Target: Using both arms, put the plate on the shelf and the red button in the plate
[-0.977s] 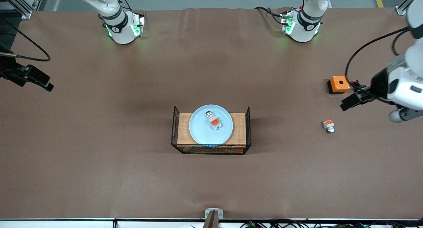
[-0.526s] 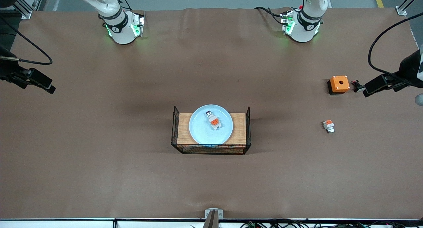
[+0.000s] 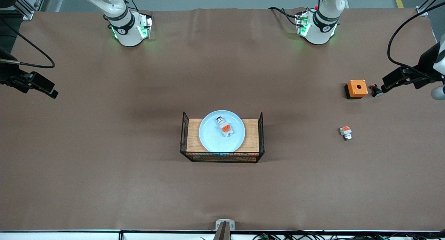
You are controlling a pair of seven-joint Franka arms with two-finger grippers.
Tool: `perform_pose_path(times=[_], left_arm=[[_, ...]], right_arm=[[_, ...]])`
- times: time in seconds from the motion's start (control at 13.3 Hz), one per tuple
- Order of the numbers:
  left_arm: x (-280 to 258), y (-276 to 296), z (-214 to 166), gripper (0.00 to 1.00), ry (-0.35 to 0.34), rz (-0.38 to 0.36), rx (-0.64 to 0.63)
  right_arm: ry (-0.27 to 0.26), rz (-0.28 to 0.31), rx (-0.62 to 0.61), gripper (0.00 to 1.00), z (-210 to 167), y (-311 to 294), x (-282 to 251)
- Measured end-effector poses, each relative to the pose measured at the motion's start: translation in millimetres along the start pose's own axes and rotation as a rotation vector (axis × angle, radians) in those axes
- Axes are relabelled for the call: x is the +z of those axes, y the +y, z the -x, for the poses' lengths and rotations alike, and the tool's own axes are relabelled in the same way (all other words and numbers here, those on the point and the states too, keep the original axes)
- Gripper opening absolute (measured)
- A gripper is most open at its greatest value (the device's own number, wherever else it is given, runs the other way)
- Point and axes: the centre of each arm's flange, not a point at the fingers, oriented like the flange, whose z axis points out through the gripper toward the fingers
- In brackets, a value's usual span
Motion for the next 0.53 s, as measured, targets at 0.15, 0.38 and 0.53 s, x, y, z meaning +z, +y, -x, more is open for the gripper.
perform_pose_path(times=[0.15,0.38,0.53], left_arm=[[-1.2,3.6,17.9,1.0,-0.006,-0.015,0.027],[-5.2,-0.4,44.9,1.0,0.007,-0.011,0.062],[-6.1,-8.3,55.8,1.0,0.012,-0.006,0.072]], right_arm=[[0.0,0.0,-0.021,1.0,-0.2,0.8,-0.1],[-0.003,0.001,-0.088,1.0,-0.5,3.9,-0.1],[-0.007,0.002,-0.094,1.0,-0.7,7.1,-0.2]])
